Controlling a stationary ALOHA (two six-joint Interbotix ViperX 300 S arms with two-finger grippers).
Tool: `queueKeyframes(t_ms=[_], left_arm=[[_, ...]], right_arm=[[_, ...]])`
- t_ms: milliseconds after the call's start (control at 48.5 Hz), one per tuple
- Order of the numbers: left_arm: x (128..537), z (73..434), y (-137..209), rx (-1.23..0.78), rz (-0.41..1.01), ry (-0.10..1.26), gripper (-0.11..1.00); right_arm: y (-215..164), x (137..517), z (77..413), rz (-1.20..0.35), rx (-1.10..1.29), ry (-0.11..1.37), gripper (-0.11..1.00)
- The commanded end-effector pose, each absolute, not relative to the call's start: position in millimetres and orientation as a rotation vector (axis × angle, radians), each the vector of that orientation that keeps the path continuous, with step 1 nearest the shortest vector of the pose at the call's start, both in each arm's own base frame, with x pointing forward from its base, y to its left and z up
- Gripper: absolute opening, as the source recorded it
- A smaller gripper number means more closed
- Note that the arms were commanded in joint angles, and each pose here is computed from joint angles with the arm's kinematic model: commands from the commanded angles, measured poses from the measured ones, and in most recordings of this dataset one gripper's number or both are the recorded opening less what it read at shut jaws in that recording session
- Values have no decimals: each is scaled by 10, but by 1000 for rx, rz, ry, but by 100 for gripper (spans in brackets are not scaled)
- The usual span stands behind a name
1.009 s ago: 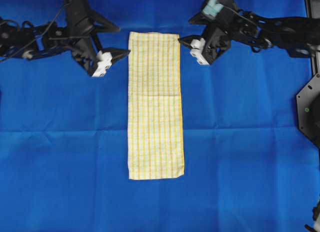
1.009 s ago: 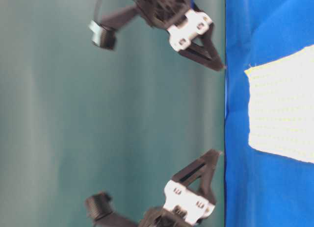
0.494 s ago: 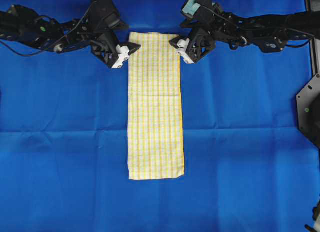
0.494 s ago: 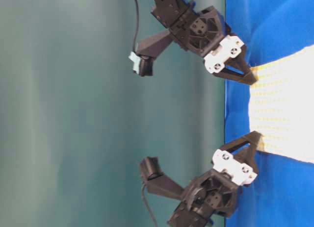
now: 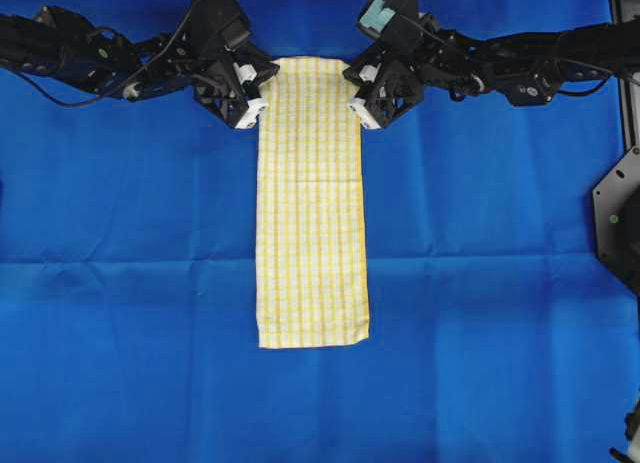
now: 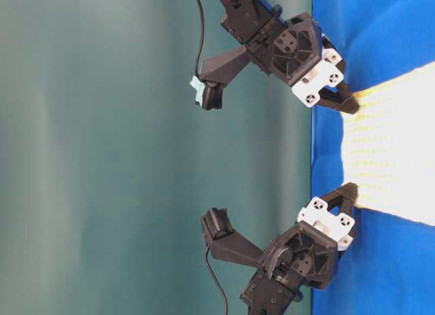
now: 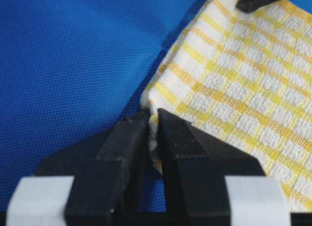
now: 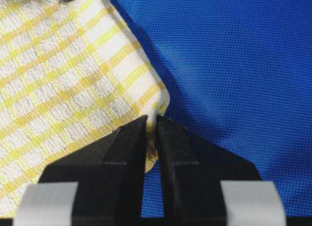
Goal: Fold the yellow towel.
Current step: 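Grasp the strip's top corners with both grippers, then fold the top end down toward the bottom end of the strip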
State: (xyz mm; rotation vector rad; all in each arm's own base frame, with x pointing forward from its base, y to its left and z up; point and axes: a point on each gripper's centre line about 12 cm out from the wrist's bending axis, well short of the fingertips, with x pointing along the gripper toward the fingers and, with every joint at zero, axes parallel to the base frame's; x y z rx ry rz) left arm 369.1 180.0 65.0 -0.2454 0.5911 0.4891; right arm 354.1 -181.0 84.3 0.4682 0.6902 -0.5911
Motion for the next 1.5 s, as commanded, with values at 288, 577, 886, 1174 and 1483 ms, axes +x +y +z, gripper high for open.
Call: queueKeyframes(t_ms=[288, 577, 886, 1174, 1483], left_arm=[[3677, 818, 1884, -229, 503, 560, 4], [3659, 1251, 1912, -185, 499, 489, 4], [3668, 1285, 1852, -172, 482, 500, 4], [3754, 1342, 1533, -157, 405, 506, 4], [3682, 1482, 887, -171, 272, 510, 4]], right_arm=[[-1823, 3592, 988, -589, 459, 634, 7], [-1884, 3533, 1281, -601, 451, 558, 7], [-1902, 3505, 1350, -604, 445, 545, 7], [-1594, 3458, 1469, -542, 433, 538, 7], [-998, 3346, 1486, -429, 438, 556, 6]])
